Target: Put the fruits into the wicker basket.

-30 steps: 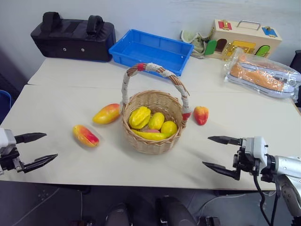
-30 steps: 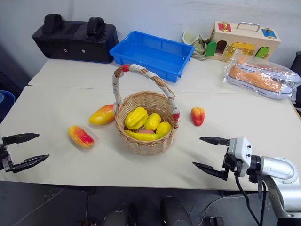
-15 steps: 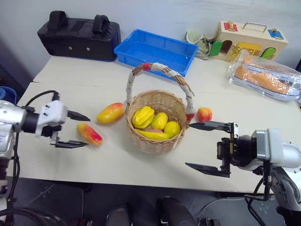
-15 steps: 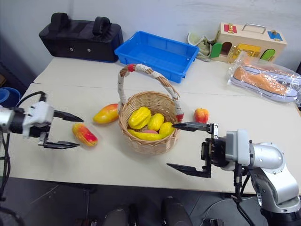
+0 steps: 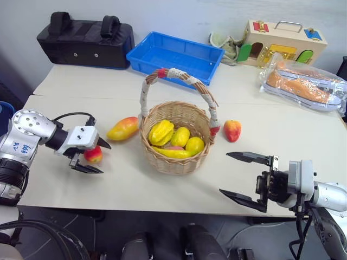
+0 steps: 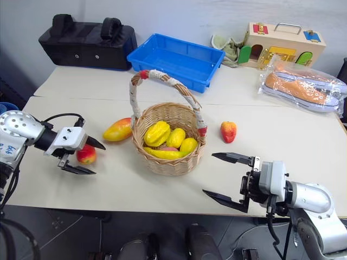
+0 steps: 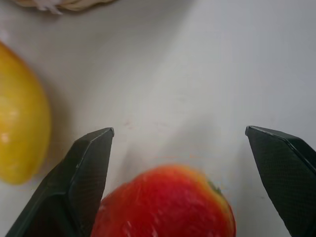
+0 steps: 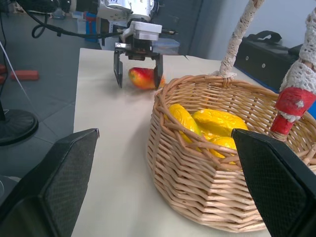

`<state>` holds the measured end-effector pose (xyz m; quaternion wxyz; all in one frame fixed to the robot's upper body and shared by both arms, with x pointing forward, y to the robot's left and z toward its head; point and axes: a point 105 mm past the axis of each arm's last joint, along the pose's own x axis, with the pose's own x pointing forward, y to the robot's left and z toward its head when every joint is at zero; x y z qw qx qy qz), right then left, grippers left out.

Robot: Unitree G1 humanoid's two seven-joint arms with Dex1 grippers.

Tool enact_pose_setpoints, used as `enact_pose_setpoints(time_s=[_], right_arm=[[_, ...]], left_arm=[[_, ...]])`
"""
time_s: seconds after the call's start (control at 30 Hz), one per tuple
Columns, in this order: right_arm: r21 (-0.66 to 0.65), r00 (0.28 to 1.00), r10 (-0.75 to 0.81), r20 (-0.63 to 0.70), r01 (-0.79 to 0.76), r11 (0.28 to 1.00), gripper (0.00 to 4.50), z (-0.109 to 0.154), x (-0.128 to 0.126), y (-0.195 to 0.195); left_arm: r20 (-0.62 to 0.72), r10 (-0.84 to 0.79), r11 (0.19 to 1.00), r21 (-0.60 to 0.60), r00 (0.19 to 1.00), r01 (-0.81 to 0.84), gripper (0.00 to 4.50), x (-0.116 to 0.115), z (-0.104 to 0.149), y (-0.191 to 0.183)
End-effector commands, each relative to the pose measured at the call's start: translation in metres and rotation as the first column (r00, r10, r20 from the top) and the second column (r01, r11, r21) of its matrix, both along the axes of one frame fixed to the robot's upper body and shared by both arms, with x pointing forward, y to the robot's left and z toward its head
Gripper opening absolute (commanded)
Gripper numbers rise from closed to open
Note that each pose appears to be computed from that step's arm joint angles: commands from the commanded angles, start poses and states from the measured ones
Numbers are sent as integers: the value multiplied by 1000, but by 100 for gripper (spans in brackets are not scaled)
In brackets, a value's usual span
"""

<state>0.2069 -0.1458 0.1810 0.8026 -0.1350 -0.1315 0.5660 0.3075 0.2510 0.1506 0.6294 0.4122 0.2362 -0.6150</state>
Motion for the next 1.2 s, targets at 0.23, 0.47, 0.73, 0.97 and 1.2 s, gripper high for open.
enact_pose_setpoints(time_s=[0.23,0.47,0.73,0.97,1.2], right_arm=[[5,997,-15,72,15,1000,450,13,2,4],[-5,998,-14,61,14,1000,450,12,2,1],[4,1000,-3,25,3,1000,450,7,2,1],[40,1000,1,25,-2,999,450,9,0,6],[76,998,31,52,-35,997,450,18,5,17]], left_arm=[[1,-13,999,49,1000,13,298,-4,-16,26],[-4,30,999,24,1000,-30,68,-13,-21,39],[98,178,894,-432,979,-119,2,-1,39,7],[-2,649,541,-701,761,-464,145,-15,99,63],[-157,857,325,-573,490,-752,372,-70,63,130]])
